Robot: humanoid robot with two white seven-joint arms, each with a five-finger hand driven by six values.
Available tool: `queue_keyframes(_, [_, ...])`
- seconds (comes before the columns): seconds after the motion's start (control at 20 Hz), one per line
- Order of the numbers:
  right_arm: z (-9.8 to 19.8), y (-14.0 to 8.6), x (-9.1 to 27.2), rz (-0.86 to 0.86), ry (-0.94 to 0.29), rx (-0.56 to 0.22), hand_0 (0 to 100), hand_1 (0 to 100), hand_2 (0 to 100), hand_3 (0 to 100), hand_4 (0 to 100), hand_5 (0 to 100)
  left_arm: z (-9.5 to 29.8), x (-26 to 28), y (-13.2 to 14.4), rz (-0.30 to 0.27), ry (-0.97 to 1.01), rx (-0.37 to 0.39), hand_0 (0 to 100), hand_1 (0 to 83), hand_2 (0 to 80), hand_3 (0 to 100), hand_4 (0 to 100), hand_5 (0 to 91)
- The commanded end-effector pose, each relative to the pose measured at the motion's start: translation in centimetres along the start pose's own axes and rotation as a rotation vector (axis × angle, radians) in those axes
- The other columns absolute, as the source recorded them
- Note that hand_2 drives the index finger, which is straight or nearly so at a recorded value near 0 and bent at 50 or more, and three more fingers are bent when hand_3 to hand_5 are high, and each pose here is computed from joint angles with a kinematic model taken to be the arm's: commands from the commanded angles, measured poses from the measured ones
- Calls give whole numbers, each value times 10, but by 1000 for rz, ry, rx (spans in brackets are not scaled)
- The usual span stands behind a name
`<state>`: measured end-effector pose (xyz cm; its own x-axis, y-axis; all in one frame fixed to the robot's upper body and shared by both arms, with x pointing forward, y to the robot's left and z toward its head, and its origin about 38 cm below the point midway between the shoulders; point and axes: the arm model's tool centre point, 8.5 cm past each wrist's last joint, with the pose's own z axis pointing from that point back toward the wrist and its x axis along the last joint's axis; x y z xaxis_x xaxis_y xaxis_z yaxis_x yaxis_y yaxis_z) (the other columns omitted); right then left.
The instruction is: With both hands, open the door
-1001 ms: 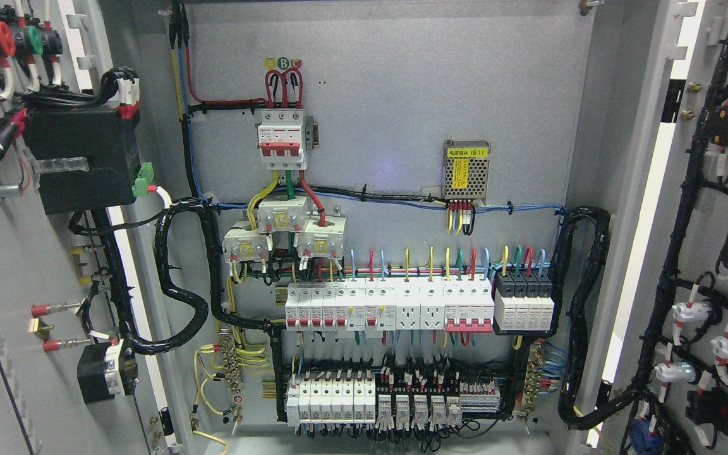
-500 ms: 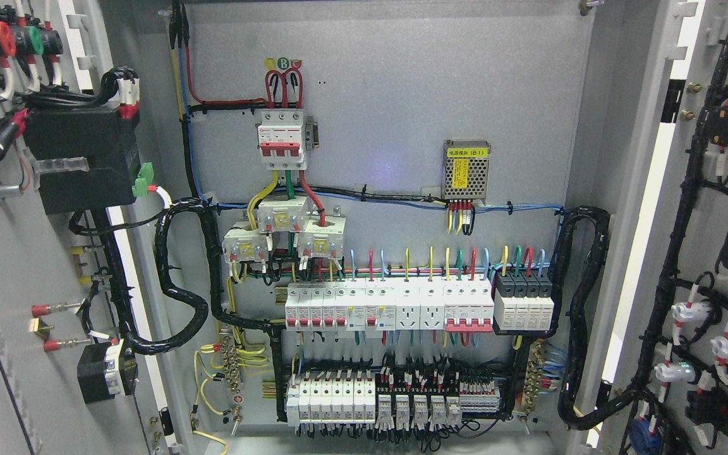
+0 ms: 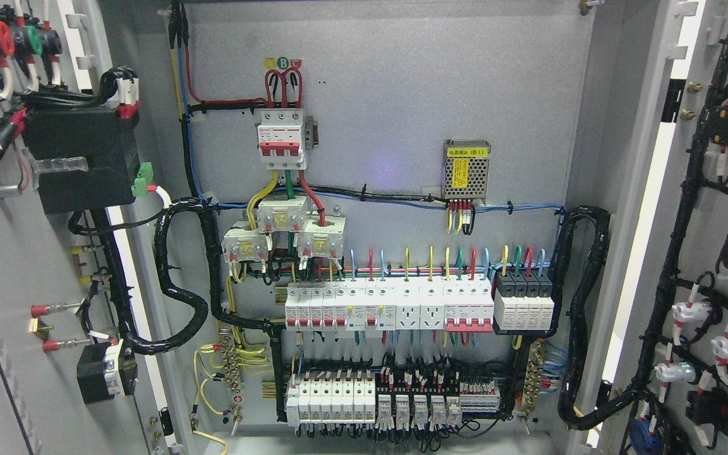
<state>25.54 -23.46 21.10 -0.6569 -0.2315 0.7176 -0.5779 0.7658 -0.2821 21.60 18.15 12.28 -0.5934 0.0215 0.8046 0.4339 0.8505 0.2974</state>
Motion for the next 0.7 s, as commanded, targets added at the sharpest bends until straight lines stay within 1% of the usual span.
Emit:
queue_keyframes(0.0, [5, -33, 18, 57, -4, -45, 382, 0, 0, 0, 0, 0, -28, 29, 13, -56, -170, 16, 0, 0, 0, 0, 0, 0])
queue_keyframes(0.1, [6, -37, 19, 59, -5, -53, 381, 0, 0, 0, 0, 0, -32, 31, 15, -66, -197, 18, 0, 0, 0, 0, 0, 0])
queue_keyframes(0.25, [6, -41, 25, 65, -17, -65, 381, 0, 0, 0, 0, 0, -33, 37, 23, -91, -252, 54, 0, 0, 0, 0, 0, 0])
queue_keyframes(0.45, [7, -46, 27, 68, -12, -72, 382, 0, 0, 0, 0, 0, -32, 41, 32, -126, -285, 68, 0, 0, 0, 0, 0, 0])
queue_keyframes(0.6, [9, -51, 28, 41, -15, -105, 382, 0, 0, 0, 0, 0, -35, 43, 39, -132, -306, 82, 0, 0, 0, 0, 0, 0])
queue_keyframes(0.65, [11, -52, 28, 33, 2, -113, 382, 0, 0, 0, 0, 0, -37, 44, 40, -134, -312, 86, 0, 0, 0, 0, 0, 0])
